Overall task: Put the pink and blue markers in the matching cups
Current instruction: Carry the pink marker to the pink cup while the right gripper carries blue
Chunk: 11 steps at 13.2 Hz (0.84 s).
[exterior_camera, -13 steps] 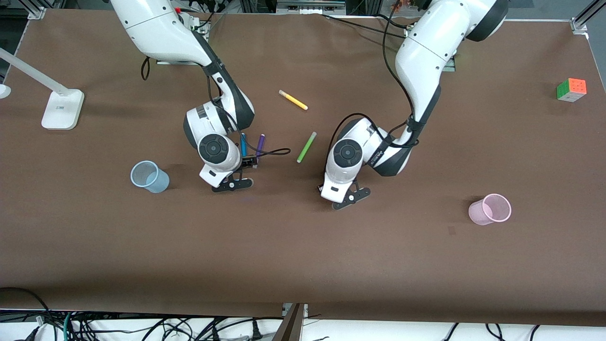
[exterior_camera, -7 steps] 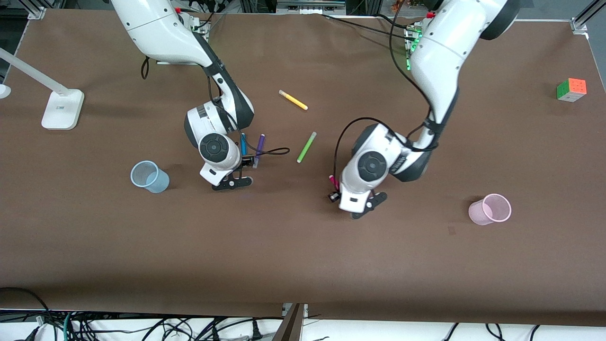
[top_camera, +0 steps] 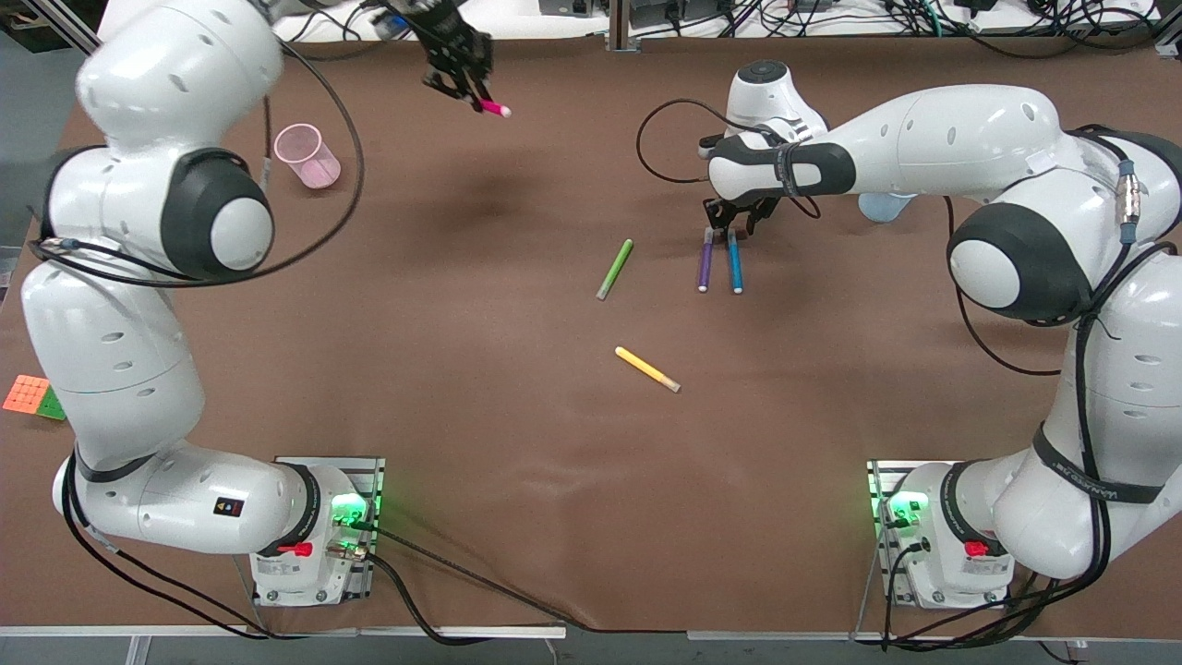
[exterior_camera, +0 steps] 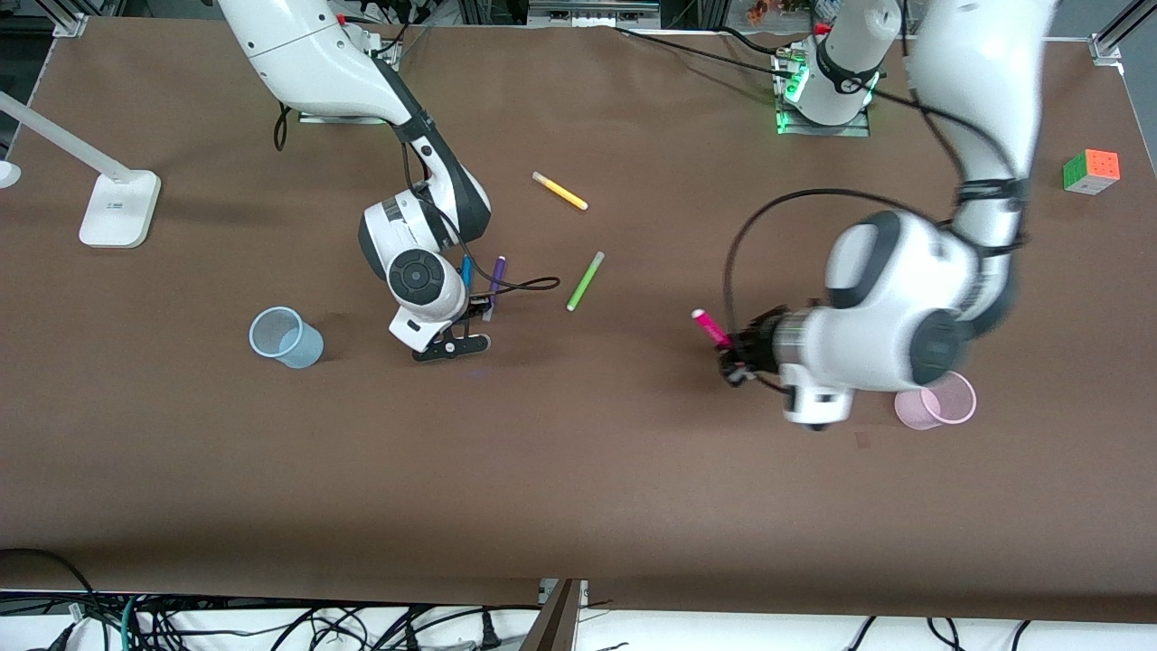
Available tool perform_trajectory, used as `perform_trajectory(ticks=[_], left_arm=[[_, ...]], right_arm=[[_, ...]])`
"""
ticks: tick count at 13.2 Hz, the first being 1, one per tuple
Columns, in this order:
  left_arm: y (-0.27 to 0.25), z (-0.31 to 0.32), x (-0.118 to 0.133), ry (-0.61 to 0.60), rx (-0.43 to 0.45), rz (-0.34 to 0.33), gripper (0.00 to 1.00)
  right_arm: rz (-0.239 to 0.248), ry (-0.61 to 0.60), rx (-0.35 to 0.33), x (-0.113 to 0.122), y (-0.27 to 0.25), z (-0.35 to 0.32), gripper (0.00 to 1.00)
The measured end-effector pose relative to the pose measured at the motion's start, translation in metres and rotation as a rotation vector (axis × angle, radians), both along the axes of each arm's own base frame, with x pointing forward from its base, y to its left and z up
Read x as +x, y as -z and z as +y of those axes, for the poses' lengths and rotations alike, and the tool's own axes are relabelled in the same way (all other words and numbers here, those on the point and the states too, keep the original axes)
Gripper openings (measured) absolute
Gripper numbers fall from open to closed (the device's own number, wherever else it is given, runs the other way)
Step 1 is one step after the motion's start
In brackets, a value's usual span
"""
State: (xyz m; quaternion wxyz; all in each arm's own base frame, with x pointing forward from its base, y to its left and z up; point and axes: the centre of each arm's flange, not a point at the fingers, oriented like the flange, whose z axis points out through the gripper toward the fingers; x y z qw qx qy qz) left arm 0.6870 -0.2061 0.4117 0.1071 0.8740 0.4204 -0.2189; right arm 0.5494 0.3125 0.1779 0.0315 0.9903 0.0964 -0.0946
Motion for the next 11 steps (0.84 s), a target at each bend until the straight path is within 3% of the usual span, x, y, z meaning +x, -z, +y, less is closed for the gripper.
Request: perform_trajectory(ticks=[2,3,5,8,11], left_arm=[[-0.019,0.056,0.012,-0.065,-0.076,0.027,0.18],[-0.022,0.084,0.017,-0.093,-0.121,0.031,0.18],[-0.022,0.145,0.024,-0.148,-0.205,0.027,0.18],[-0.008,0.235,0.026,-0.23,-0.31,0.029,0.18],[0.01,0.285,0.025,-0.252,-0.375,0.008,0.18]], right_arm=[[0.0,0.0,0.0,0.0,0.001,0.0,0.3],[-0.002,0.0,0.001,0.0,0.001,0.0,0.3],[-0.006,0.0,0.004,0.0,-0.001,0.001,0.16],[-0.026,-0.007,0.015,0.003,-0.006,0.007,0.16],[-0.101,-0.033,0.059,0.024,-0.044,0.016,0.16]])
